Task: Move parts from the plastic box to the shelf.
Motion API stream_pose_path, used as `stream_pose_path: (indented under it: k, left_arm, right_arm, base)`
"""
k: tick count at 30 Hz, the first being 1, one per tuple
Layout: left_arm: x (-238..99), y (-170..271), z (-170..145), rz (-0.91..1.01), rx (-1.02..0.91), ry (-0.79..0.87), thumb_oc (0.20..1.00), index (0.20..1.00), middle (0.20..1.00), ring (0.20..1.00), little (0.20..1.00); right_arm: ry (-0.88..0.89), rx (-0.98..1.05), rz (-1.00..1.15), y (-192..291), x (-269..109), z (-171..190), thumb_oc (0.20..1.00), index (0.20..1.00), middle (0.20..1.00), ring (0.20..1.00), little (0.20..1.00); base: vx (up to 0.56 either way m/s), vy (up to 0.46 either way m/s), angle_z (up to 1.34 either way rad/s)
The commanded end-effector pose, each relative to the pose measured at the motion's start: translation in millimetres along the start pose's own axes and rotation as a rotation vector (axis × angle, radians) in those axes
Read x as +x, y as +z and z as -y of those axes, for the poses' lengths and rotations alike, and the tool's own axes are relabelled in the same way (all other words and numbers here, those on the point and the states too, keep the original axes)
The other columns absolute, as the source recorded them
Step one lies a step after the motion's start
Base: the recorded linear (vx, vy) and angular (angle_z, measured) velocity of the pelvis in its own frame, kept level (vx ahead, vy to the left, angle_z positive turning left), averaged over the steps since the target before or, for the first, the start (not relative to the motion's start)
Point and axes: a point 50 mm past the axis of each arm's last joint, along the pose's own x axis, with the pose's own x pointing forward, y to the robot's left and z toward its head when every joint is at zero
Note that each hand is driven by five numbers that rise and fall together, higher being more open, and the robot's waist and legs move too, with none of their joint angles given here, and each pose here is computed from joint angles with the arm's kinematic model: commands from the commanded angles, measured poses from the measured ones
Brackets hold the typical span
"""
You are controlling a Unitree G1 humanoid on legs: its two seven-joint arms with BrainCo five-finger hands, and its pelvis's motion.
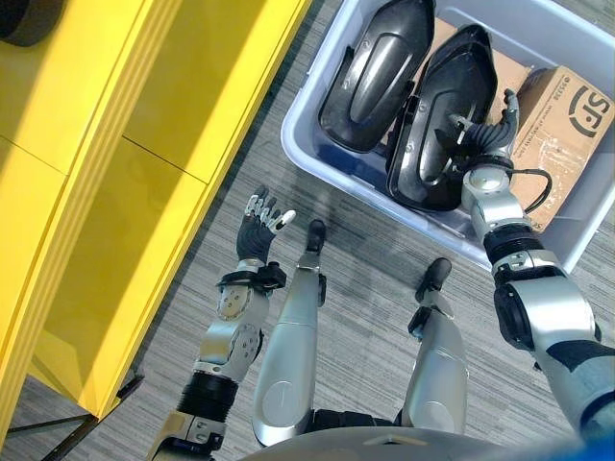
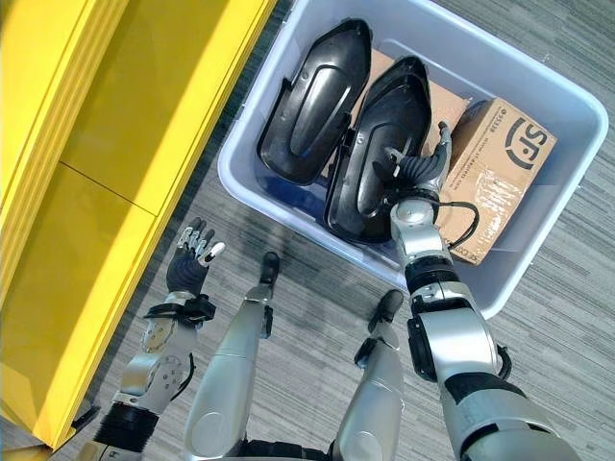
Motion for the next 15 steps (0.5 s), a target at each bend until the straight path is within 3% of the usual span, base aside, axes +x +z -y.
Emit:
stream_pose_path:
  k: [1,15]
  left_arm:
    - [-9,22,-3,0.110,-0.023,-0.019,1.000,1.000,1.000,1.000,1.000]
    - [-11,18,-4,0.096,-0.034,-0.013,1.000,1.000,1.000,1.000,1.000]
  right_arm:
    - [-0.029,0.015,0.123,38,17,16,1.000,1.000,1.000,1.000,1.000]
    - [0.001,-0.012,-0.054,-12,9,16,1.000,1.000,1.000,1.000,1.000]
  base:
    - [0.00,0.000,0.00]
    - [0.00,0.000,0.00]
